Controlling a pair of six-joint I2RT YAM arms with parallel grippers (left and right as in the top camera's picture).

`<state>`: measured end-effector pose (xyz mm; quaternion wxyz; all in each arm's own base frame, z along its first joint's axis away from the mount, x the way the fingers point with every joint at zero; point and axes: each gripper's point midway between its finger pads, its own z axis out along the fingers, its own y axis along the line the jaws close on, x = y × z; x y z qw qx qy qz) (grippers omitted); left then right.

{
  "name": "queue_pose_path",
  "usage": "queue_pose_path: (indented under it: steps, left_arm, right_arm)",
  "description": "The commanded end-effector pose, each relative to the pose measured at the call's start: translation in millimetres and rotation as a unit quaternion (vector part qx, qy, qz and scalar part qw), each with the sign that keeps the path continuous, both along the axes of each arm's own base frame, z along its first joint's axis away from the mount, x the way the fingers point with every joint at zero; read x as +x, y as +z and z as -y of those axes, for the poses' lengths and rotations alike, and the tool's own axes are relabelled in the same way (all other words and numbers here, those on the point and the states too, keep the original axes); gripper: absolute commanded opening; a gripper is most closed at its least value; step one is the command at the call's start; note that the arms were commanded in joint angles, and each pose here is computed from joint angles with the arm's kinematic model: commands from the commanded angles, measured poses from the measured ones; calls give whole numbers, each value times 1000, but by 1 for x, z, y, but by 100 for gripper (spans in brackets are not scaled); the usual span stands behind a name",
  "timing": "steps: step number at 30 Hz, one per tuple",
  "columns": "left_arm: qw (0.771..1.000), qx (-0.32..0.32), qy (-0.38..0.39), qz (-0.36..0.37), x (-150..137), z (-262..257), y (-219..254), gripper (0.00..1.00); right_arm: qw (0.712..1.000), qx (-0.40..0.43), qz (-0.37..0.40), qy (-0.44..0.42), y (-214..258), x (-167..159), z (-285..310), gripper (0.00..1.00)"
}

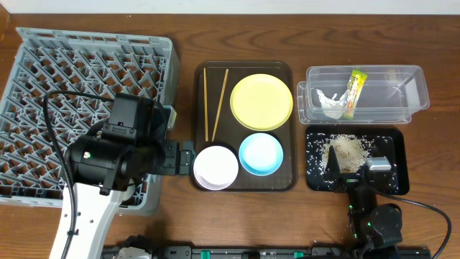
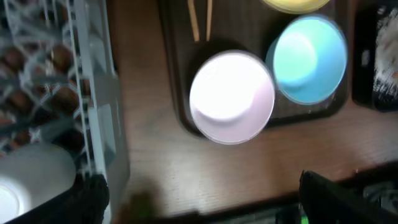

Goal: Sort waste into correct bins and load items into the dishwasher

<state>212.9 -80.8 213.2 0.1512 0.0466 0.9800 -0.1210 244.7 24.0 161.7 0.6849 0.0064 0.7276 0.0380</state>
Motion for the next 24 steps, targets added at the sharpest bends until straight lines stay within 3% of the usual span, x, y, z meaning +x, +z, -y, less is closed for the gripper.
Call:
queue_pose_path:
  steps: [1, 10, 15, 20, 24]
  left_arm:
    - [1000, 12, -3, -18, -15, -5, 3, 98]
    - [1000, 2, -6, -13, -15, -2, 5, 98]
    - [998, -55, -24, 0, -9, 18, 14, 98]
    - [992, -74, -32, 101, 51, 32, 29, 98]
    - [997, -26, -13, 67, 87, 27, -10, 100]
  right_arm:
    - [1000, -4, 2, -7, 0, 0, 4, 99]
    - [1000, -4, 2, -6, 0, 0, 4, 99]
    - [1000, -4, 2, -6, 0, 0, 4, 99]
    - [1000, -4, 2, -7, 0, 0, 4, 99]
    - [1000, -4, 2, -7, 0, 0, 4, 99]
